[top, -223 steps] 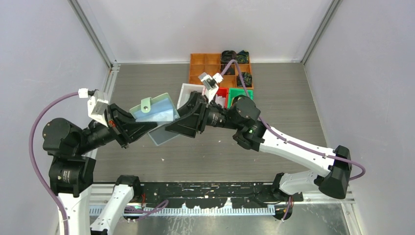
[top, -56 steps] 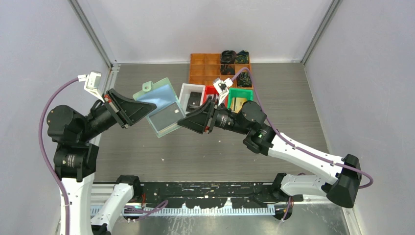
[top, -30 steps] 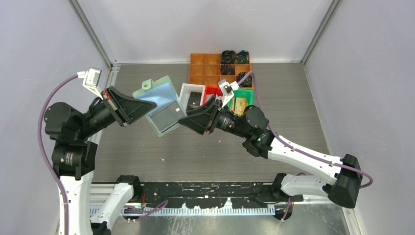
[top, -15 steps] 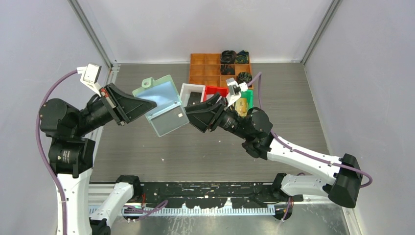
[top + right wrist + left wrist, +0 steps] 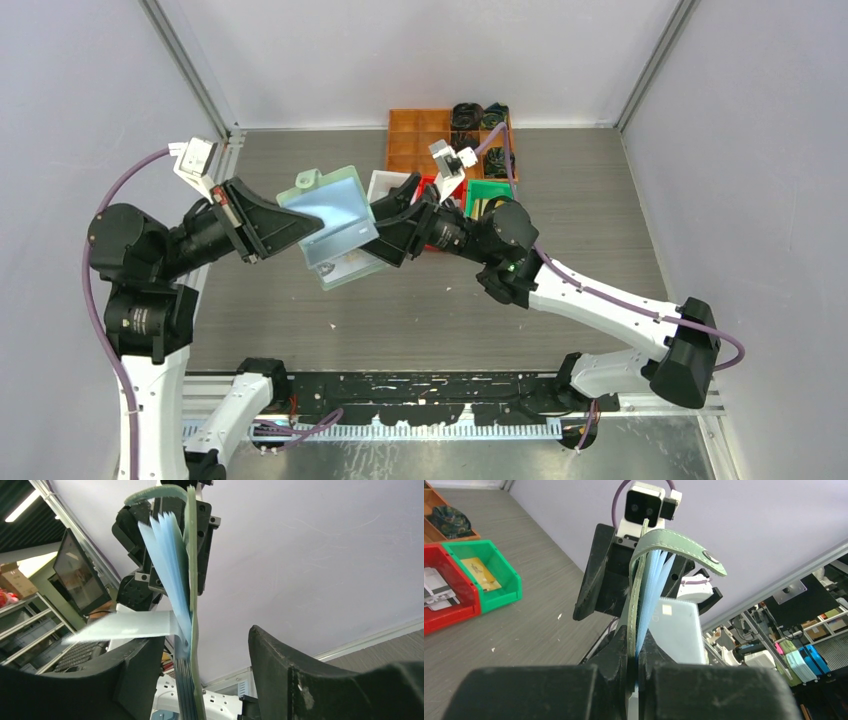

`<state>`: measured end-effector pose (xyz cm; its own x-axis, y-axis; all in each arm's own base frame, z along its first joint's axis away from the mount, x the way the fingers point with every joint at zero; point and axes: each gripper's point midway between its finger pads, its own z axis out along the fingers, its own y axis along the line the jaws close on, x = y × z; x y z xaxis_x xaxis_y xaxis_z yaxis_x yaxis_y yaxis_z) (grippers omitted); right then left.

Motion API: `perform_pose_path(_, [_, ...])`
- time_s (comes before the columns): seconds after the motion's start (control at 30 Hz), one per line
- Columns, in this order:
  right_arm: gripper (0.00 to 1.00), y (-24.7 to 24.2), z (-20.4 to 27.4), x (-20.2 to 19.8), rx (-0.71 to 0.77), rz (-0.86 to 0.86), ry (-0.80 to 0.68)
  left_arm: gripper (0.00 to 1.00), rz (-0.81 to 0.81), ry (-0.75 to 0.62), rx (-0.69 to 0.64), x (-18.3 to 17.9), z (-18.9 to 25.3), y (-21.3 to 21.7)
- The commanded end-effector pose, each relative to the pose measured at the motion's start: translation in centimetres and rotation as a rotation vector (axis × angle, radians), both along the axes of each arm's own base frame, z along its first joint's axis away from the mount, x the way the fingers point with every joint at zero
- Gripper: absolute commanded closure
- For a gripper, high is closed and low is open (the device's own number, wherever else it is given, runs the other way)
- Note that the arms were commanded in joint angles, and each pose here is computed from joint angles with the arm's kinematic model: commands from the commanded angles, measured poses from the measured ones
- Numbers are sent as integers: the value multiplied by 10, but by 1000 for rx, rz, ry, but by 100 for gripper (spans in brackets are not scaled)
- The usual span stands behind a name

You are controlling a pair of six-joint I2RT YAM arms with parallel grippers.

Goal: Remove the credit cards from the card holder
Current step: Remove the credit card from the card holder.

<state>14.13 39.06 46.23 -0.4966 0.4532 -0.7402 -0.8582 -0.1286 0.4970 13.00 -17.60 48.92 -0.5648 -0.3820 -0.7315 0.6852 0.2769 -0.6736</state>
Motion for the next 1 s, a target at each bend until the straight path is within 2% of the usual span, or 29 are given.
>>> perform_pose_path(0.0, [32, -7, 32, -12, 61, 20, -72, 100, -43, -44, 9, -12, 1, -2])
perform_pose_path(0.1, [33, -5, 33, -12, 67, 37, -58, 100, -52, -37, 12, -12, -3, -3])
perform_pose_path(0.2, [38, -4, 35, -14, 80, 59, -39, 100, -60, -39, 18, -13, -6, -3])
perform_pose_path(0.3, [50, -4, 36, -15, 87, 74, -13, 100, -63, -37, 21, -14, -7, -3])
perform_pose_path(0.47, [75, -5, 34, -17, 85, 102, 22, 98, -36, -70, 50, -13, -10, -1])
perform_pose_path(0.5, [80, -6, 33, -18, 86, 103, 26, 90, -23, -82, 66, -12, -12, 0])
perform_pose_path(0.57, [86, -8, 30, -20, 81, 108, 39, 55, 13, -141, 115, -9, -13, 4])
perform_pose_path(0.6, [90, -9, 28, -21, 75, 110, 46, 31, 58, -183, 147, -6, -11, 8])
perform_pose_path(0.63, [92, -10, 25, -21, 63, 107, 53, 21, 104, -228, 185, -3, -10, 12])
perform_pose_path(0.7, [95, -12, 18, -21, 30, 98, 66, 14, 170, -309, 253, 1, -7, 21])
perform_pose_path(0.77, [96, -14, 7, -22, -15, 89, 69, 11, 192, -376, 298, 0, -3, 25])
perform_pose_path(0.97, [98, -18, -23, -28, -175, 89, 66, 4, 21, -434, 299, -24, 0, 11])
